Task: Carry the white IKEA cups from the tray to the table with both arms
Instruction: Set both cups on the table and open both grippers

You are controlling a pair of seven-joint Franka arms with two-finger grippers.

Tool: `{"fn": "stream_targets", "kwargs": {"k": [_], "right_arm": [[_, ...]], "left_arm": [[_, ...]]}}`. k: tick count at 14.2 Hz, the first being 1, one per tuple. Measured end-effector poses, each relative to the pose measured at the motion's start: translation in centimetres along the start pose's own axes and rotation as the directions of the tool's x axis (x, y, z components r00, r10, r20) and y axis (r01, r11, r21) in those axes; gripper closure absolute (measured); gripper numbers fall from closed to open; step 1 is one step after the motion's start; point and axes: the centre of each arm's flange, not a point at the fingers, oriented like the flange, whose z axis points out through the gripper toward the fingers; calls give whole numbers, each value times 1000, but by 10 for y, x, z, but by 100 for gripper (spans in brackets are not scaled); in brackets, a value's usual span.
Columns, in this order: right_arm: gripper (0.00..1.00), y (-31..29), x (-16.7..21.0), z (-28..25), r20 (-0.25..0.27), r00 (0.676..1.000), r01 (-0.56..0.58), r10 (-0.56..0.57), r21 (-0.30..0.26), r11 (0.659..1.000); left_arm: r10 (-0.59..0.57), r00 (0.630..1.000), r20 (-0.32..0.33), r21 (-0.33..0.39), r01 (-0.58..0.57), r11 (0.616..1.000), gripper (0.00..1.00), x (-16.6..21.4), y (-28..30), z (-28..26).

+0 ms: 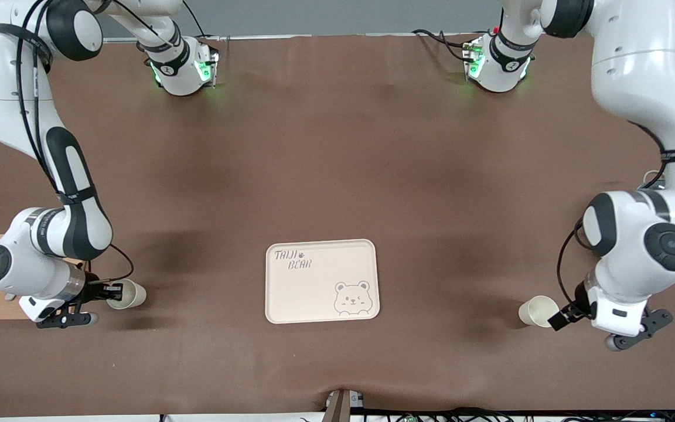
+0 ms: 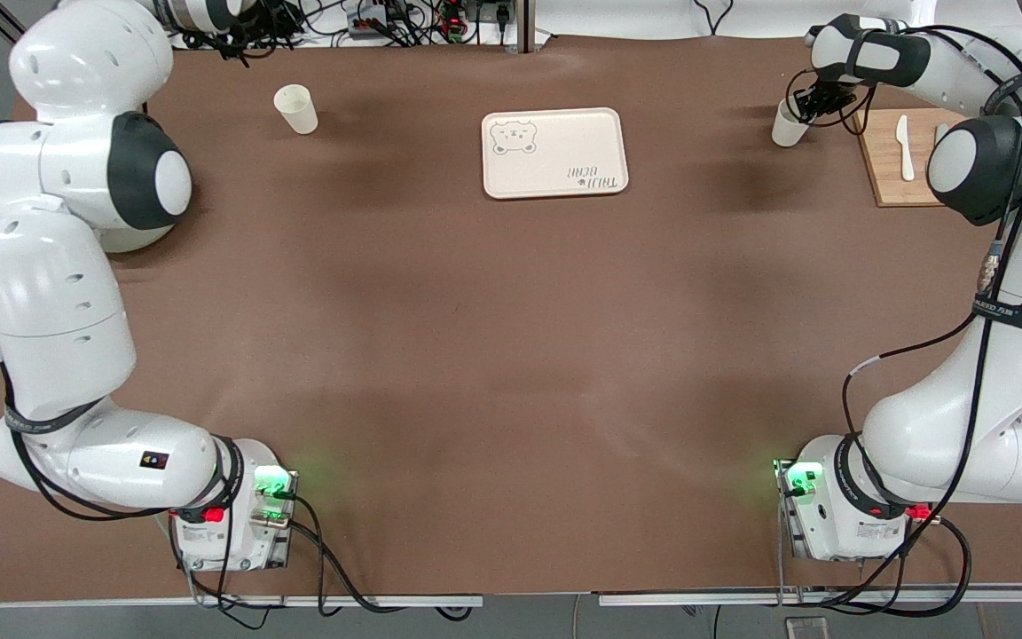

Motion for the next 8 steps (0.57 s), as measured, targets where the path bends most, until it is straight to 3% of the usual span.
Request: {"fn": "stream_targets", "kwargs": {"k": [2, 6, 8], "right_arm": [[78, 0, 1, -1, -3, 1000, 1, -1, 0, 1000], [35, -4, 4, -5, -4, 1000, 5, -5, 3, 1000], [17, -11, 5, -14, 48, 999, 13, -14, 20, 1000]], "left_arm": [[-2, 1000, 19, 0, 2, 1000, 0, -1, -3, -37], [45, 997, 64, 1, -45, 999, 0, -9, -7, -94], [86, 992, 88, 4, -87, 996, 0, -13, -13, -117]]}}
